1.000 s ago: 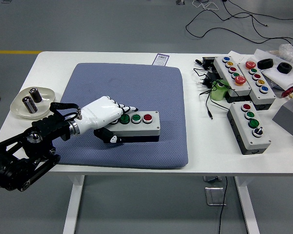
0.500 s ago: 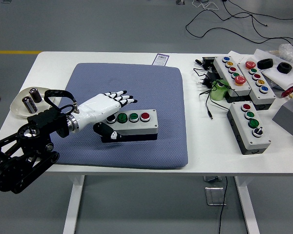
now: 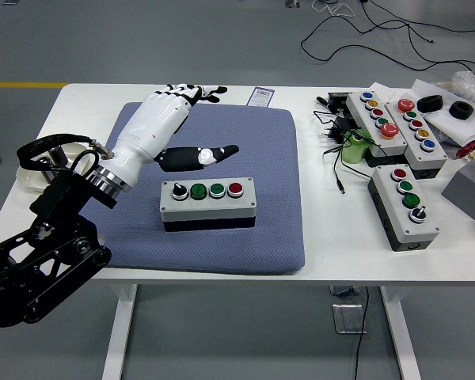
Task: Pick up the button,place it on the desk,press the button,press the button
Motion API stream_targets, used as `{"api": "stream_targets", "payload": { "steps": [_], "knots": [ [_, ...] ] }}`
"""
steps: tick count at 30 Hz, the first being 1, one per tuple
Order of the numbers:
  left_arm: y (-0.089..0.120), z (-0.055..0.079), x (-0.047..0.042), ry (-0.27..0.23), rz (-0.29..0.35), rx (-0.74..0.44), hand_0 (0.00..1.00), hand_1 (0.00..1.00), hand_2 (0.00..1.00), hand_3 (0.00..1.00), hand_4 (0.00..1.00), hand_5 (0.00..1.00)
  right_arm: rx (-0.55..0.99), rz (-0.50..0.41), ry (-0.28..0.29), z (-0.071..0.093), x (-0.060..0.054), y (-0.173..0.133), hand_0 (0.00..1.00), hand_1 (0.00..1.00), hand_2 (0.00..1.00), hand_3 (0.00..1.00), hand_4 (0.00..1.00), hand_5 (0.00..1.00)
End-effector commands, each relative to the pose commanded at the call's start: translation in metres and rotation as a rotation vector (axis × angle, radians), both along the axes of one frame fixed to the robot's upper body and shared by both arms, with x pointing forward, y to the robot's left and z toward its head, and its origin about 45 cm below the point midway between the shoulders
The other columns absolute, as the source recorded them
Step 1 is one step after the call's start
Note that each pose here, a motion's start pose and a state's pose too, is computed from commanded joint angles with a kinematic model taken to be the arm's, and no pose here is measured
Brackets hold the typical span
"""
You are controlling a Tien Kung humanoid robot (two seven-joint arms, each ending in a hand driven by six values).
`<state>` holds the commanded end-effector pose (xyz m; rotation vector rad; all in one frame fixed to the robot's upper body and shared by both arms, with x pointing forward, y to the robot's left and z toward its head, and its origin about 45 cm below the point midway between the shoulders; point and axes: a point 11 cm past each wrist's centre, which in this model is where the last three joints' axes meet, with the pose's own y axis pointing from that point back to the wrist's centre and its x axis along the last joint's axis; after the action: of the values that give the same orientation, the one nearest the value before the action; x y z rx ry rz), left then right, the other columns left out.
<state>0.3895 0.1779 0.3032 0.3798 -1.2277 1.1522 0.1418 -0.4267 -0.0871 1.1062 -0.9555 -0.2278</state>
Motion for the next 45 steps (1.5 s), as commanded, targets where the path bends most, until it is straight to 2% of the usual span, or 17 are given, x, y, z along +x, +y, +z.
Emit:
{"api": "stream_targets", "payload": {
  "steps": [1, 3, 6, 7, 11, 12, 13, 16, 20, 29, 38, 41, 45],
  "knots": [
    [0.000, 0.001, 0.0001, -0.006, 0.015, 0.005, 0.002, 0.002, 0.030, 0.530, 0.646, 0.997, 0.000, 0.001, 0.000, 0.000, 0.000, 0.000, 0.673, 0.658, 0.674, 0.624, 0.310, 0.173],
    [0.001, 0.001, 0.0012, 0.002, 0.041, 0.023, 0.002, 0.002, 0.030, 0.530, 0.646, 0.997, -0.002, 0.002, 0.000, 0.000, 0.000, 0.000, 0.673, 0.658, 0.674, 0.624, 0.310, 0.173],
    [-0.002, -0.007, 0.0035, 0.077, 0.041, 0.050, 0.002, 0.002, 0.030, 0.530, 0.646, 0.997, -0.001, 0.002, 0.000, 0.000, 0.000, 0.000, 0.673, 0.658, 0.674, 0.624, 0.310, 0.173],
    [-0.003, -0.011, 0.0040, 0.103, 0.040, 0.061, 0.002, 0.002, 0.002, 0.531, 0.648, 0.883, -0.001, 0.003, 0.001, 0.000, 0.000, 0.000, 0.673, 0.658, 0.674, 0.624, 0.310, 0.173],
    [-0.011, -0.034, 0.0028, 0.226, 0.016, 0.135, 0.002, 0.002, 0.002, 0.531, 0.648, 0.883, 0.000, 0.001, 0.004, 0.000, -0.001, 0.000, 0.673, 0.658, 0.674, 0.624, 0.310, 0.173],
    [-0.012, -0.038, 0.0018, 0.247, 0.010, 0.152, 0.002, 0.002, 0.002, 0.531, 0.648, 0.883, 0.000, 0.000, 0.005, -0.001, -0.002, 0.000, 0.673, 0.658, 0.674, 0.624, 0.310, 0.173],
    [-0.014, -0.043, 0.0009, 0.266, 0.005, 0.171, 0.002, 0.002, 0.002, 0.549, 0.655, 0.813, 0.000, -0.001, 0.006, -0.001, -0.002, 0.000, 0.673, 0.658, 0.674, 0.624, 0.310, 0.173],
    [-0.015, -0.056, -0.0002, 0.313, 0.002, 0.207, 0.002, 0.002, 0.002, 0.549, 0.655, 0.813, 0.001, -0.003, 0.007, -0.001, -0.003, 0.000, 0.673, 0.658, 0.674, 0.624, 0.310, 0.173],
    [-0.015, -0.068, -0.0013, 0.350, 0.005, 0.243, 0.002, 0.002, 0.002, 0.561, 0.654, 0.780, 0.001, -0.004, 0.007, -0.001, -0.004, 0.000, 0.673, 0.658, 0.674, 0.624, 0.310, 0.173],
    [-0.010, -0.084, 0.0006, 0.395, 0.024, 0.283, 0.002, 0.002, 0.002, 0.563, 0.656, 0.765, 0.001, 0.000, 0.008, -0.001, -0.003, 0.000, 0.673, 0.658, 0.674, 0.624, 0.310, 0.173],
    [-0.001, -0.101, 0.0017, 0.466, 0.047, 0.355, 0.002, 0.002, 0.002, 0.561, 0.655, 0.744, 0.000, 0.003, 0.005, -0.001, -0.001, 0.001, 0.673, 0.658, 0.674, 0.624, 0.310, 0.173],
    [0.000, -0.102, 0.0020, 0.466, 0.057, 0.347, 0.002, 0.002, 0.002, 0.561, 0.655, 0.744, 0.000, 0.004, 0.004, 0.000, -0.001, 0.000, 0.673, 0.658, 0.674, 0.624, 0.310, 0.173],
    [0.002, -0.093, 0.0045, 0.428, 0.073, 0.270, 0.002, 0.002, 0.002, 0.560, 0.658, 0.745, -0.001, 0.007, 0.003, 0.000, 0.000, 0.001, 0.673, 0.658, 0.674, 0.624, 0.310, 0.173]
  ]
}}
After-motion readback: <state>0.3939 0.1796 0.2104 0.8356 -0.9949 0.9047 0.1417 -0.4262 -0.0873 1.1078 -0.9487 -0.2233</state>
